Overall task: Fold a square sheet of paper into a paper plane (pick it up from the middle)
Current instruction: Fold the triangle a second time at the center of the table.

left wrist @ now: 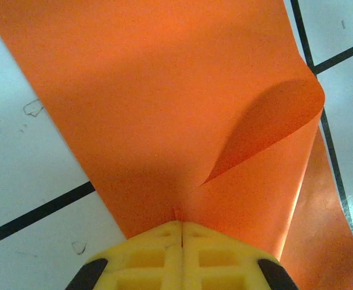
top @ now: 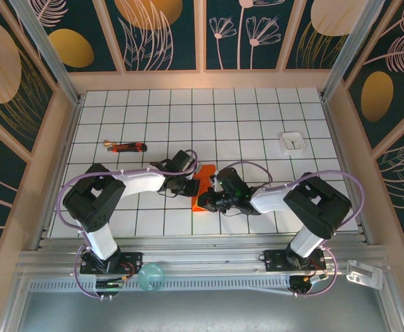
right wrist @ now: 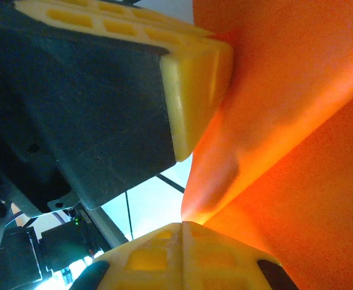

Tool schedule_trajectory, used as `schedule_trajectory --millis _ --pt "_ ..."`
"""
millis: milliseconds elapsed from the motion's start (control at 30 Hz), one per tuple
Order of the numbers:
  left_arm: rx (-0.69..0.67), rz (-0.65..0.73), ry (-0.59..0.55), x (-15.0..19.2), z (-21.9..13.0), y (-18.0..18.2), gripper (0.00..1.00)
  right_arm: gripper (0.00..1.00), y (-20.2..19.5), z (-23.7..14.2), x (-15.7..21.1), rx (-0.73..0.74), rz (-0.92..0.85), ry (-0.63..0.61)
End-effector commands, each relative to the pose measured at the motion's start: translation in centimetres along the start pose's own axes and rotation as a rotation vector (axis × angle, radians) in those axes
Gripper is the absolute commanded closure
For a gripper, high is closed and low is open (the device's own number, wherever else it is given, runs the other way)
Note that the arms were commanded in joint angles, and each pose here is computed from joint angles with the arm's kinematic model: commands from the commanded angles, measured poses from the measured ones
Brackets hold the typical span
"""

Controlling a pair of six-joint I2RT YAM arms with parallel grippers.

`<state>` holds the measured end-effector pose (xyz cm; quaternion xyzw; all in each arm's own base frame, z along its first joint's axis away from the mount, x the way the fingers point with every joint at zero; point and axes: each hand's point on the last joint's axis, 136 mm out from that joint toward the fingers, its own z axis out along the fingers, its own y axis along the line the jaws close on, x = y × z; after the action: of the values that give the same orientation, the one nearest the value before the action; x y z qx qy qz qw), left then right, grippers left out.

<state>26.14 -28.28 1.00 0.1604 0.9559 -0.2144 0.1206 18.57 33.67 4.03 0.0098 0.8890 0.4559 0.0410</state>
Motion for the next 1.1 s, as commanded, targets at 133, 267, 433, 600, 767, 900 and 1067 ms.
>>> schedule_trajectory --millis 133,267,433,600,767,900,1067 --pt "-0.116 -0.048 0.177 5.8 2.6 3.7 1.00 1.00 0.7 0.9 0.0 -0.039 -0.005 -0.015" --pt "-0.116 -0.047 0.177 6.0 2.5 3.7 1.00 1.00 0.3 1.1 0.0 -0.030 0.003 -0.014" --pt "-0.115 -0.048 0.175 6.0 2.5 3.7 1.00 1.00 -0.3 1.3 0.0 -0.009 0.008 -0.015" --pt "-0.112 -0.046 0.169 5.8 2.4 3.7 1.00 1.00 -0.6 1.5 -0.1 0.004 0.007 -0.017" --pt "-0.107 -0.046 0.170 5.8 2.4 3.5 1.00 1.00 -1.0 1.9 -0.2 0.016 0.005 -0.017" --pt "-0.097 -0.047 0.158 5.4 2.3 3.2 1.00 1.00 -1.4 2.1 -0.3 0.030 0.004 -0.016" --pt "-0.091 -0.045 0.152 5.1 2.2 3.0 1.00 1.00 -2.0 2.1 0.1 0.047 0.008 -0.004"
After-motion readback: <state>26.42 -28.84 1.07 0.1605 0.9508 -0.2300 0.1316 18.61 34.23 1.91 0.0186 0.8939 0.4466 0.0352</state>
